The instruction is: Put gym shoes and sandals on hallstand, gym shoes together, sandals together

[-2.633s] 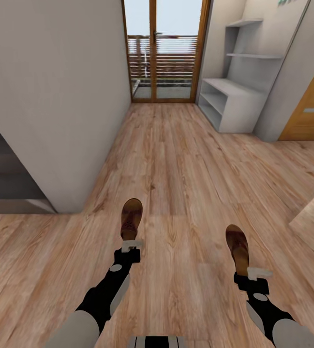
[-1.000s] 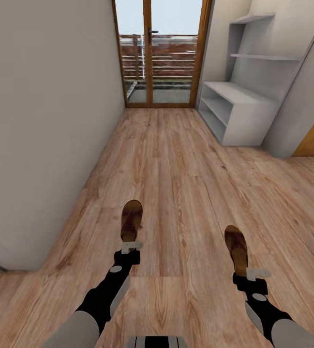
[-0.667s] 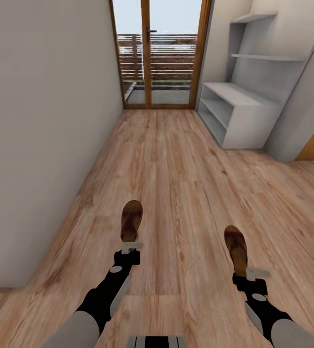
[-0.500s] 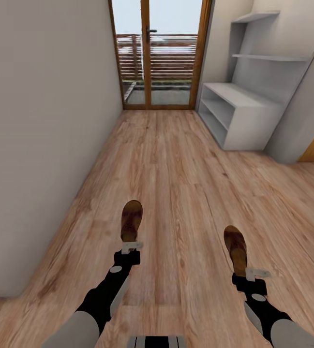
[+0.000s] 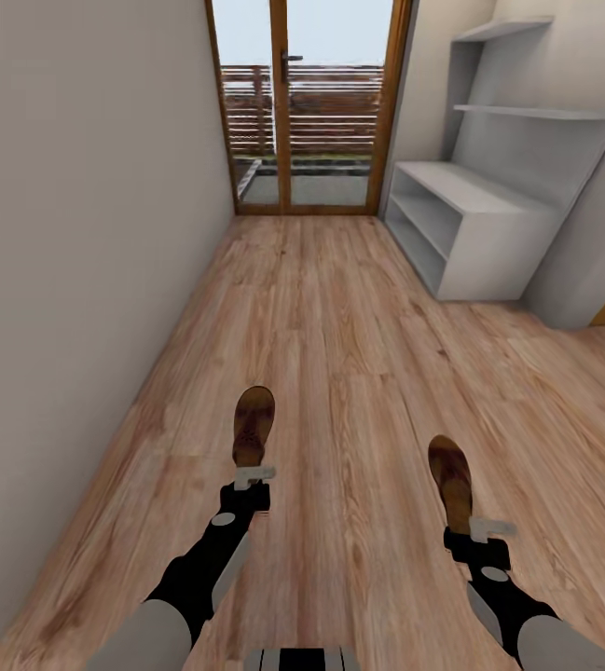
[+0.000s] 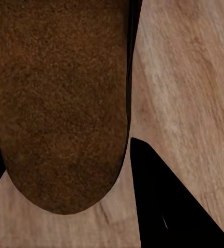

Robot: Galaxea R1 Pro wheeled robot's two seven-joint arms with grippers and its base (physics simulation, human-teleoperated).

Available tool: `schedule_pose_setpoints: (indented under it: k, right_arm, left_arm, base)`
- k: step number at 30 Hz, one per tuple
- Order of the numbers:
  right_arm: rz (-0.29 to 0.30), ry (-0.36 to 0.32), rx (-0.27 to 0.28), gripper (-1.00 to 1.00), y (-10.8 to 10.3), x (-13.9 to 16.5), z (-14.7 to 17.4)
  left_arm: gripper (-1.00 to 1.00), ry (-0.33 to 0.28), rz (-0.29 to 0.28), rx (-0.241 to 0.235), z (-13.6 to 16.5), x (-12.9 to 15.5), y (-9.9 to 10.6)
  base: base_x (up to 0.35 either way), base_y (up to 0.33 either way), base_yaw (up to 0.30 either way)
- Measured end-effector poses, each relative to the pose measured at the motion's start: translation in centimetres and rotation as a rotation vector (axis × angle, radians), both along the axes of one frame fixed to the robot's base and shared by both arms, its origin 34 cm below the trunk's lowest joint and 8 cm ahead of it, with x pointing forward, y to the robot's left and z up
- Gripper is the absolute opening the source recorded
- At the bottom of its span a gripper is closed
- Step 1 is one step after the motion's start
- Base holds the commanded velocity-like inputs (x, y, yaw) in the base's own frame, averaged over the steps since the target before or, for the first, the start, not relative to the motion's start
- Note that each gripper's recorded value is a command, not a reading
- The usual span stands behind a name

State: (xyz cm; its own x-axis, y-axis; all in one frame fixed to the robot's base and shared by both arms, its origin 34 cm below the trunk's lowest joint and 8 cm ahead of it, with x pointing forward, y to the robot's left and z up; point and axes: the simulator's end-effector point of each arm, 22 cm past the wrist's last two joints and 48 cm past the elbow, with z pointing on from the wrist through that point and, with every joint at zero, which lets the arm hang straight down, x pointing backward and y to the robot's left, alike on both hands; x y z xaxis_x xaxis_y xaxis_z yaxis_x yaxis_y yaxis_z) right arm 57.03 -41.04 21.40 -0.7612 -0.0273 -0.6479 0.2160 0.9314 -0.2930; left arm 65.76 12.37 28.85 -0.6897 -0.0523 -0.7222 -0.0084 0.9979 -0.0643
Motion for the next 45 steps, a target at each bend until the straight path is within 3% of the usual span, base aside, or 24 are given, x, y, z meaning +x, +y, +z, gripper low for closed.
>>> schedule_pose_setpoints:
  k: [45]
  right_arm:
    - [0.000,-0.001,-0.001,-1.00,0.00,0.01,0.02]
  left_arm:
    - [-1.00,0.001,-0.001,-0.001,-0.05,-0.05,-0.03]
  base:
    - [0.350,0.077,0.000]
